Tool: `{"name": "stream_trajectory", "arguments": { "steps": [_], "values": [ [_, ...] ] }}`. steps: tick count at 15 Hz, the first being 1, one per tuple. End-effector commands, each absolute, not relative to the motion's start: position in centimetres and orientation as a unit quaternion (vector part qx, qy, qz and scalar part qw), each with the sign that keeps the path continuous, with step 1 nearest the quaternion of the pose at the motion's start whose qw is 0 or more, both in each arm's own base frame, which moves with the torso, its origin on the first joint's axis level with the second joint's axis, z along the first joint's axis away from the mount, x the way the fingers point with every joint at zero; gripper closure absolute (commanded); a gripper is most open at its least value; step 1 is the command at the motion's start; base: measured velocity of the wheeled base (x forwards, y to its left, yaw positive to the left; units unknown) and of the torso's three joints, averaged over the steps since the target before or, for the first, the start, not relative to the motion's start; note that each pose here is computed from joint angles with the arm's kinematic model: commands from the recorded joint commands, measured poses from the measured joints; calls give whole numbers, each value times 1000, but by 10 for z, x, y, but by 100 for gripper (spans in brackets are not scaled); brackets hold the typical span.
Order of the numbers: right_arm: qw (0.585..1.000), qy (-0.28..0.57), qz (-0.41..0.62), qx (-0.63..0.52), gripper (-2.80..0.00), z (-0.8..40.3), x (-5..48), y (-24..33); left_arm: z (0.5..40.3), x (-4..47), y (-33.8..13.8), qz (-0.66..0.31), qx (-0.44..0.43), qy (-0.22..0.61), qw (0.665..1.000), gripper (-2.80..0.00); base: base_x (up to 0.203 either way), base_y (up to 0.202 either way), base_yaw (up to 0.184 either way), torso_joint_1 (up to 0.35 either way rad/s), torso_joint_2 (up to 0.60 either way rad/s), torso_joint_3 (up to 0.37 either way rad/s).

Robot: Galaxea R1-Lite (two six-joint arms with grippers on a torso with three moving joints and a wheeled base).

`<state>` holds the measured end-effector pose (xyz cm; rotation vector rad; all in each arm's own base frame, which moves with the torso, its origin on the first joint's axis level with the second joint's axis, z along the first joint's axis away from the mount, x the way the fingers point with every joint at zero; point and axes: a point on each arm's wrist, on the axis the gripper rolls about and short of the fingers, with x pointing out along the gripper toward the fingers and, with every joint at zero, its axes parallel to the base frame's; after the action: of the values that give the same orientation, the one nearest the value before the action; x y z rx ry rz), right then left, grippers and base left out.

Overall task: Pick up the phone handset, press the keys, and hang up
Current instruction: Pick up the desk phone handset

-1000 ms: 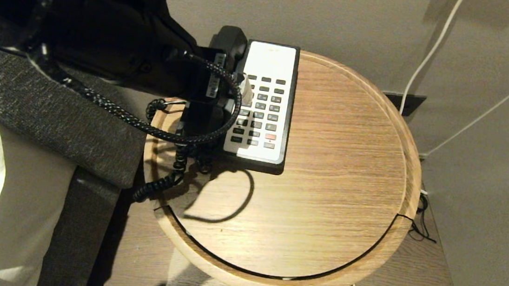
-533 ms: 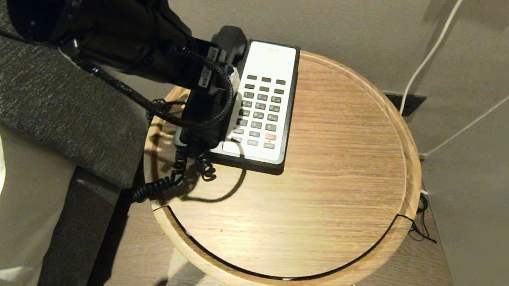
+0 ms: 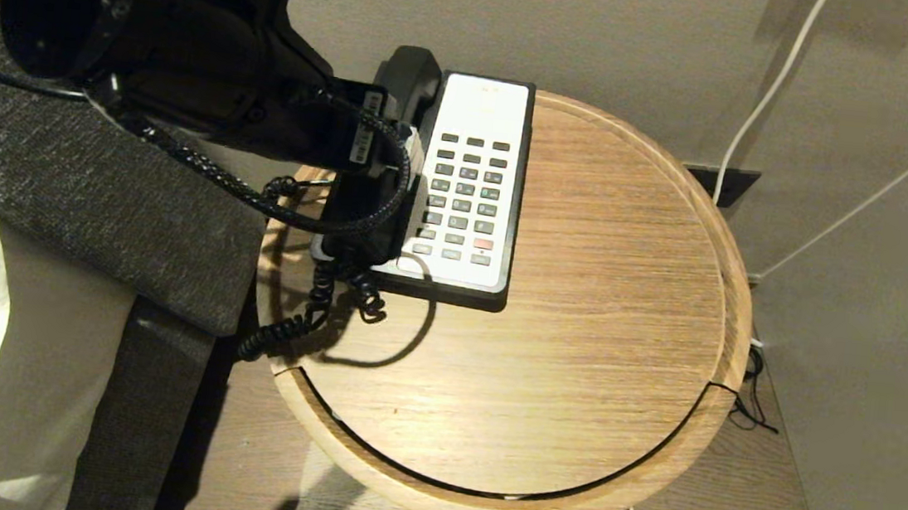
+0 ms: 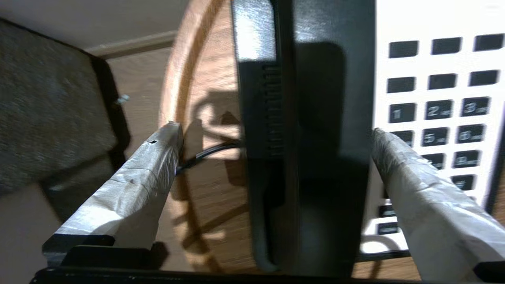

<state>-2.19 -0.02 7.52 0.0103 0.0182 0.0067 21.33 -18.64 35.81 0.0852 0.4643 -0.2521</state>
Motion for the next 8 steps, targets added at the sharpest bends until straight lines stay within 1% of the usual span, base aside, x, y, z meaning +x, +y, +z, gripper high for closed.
{"name": "stream_trajectory", "arguments": {
  "steps": [1, 8],
  "values": [
    [1000, 9, 4, 5, 0, 75, -22, 0, 359, 211, -188, -134, 34, 229, 964, -280, 0, 0, 0, 0, 0, 0],
    [1000, 9, 3, 5, 0, 75, -22, 0, 357, 214, -191, -136, 42, 230, 963, -280, 0, 0, 0, 0, 0, 0]
  ]
}}
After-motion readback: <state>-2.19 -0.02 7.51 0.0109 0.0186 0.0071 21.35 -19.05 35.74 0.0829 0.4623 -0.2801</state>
